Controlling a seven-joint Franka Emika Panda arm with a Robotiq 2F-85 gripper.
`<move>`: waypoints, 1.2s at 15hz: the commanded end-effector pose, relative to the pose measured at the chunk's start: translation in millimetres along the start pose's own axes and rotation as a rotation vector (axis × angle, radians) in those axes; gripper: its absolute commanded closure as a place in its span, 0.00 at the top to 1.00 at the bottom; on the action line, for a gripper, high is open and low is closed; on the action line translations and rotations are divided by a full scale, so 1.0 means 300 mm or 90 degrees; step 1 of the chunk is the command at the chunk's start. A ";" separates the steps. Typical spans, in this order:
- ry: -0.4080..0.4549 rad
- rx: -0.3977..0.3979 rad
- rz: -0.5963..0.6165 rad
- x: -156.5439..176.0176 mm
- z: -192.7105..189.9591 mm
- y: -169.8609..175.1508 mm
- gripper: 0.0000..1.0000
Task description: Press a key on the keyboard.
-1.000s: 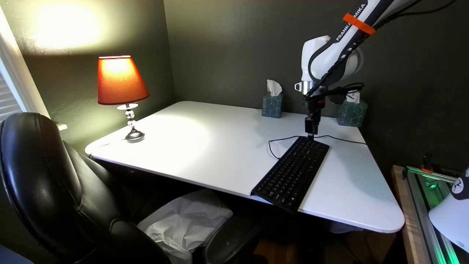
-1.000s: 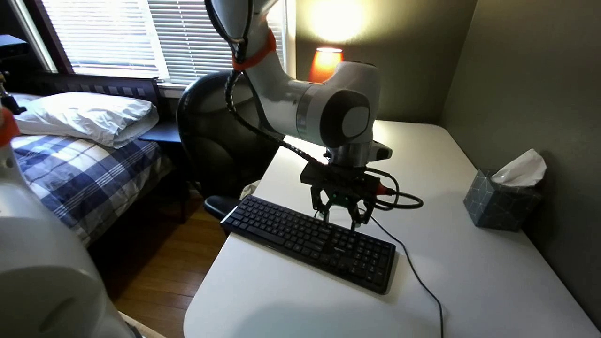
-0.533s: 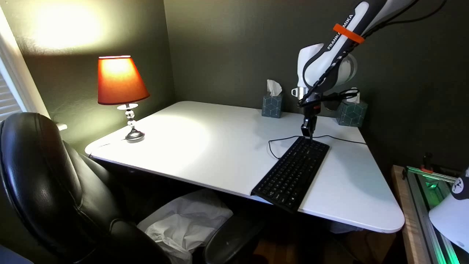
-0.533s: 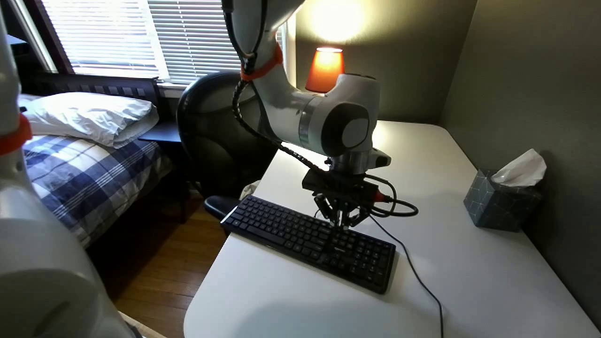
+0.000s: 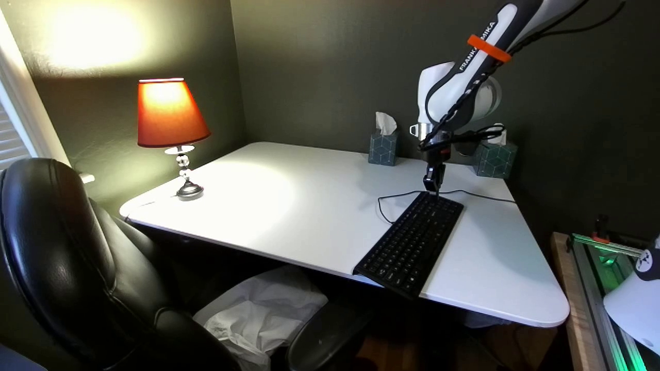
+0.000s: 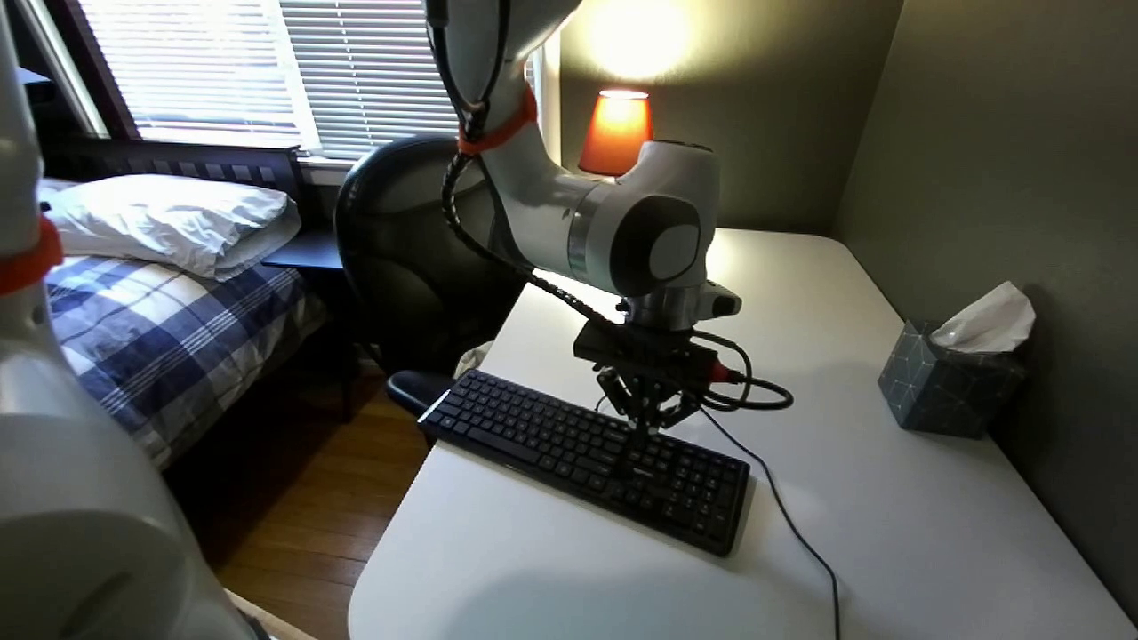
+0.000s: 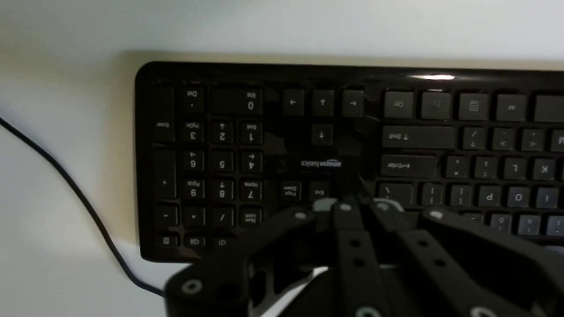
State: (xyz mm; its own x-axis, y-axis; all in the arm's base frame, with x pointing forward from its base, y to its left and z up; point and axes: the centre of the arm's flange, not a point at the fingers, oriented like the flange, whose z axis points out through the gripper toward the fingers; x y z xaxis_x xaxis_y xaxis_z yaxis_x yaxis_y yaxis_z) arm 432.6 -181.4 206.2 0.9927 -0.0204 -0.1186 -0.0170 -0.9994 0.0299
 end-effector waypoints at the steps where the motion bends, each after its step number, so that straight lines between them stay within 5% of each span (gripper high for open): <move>1: -0.014 0.006 0.000 0.023 0.028 0.009 0.00; 18: -0.025 0.012 -0.001 0.096 0.086 0.035 0.00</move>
State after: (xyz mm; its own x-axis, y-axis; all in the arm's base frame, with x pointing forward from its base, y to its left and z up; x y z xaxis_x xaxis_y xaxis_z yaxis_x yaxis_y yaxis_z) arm 452.2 -190.2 183.9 0.9899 -0.0196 -0.1407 -0.0152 -0.9994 0.0320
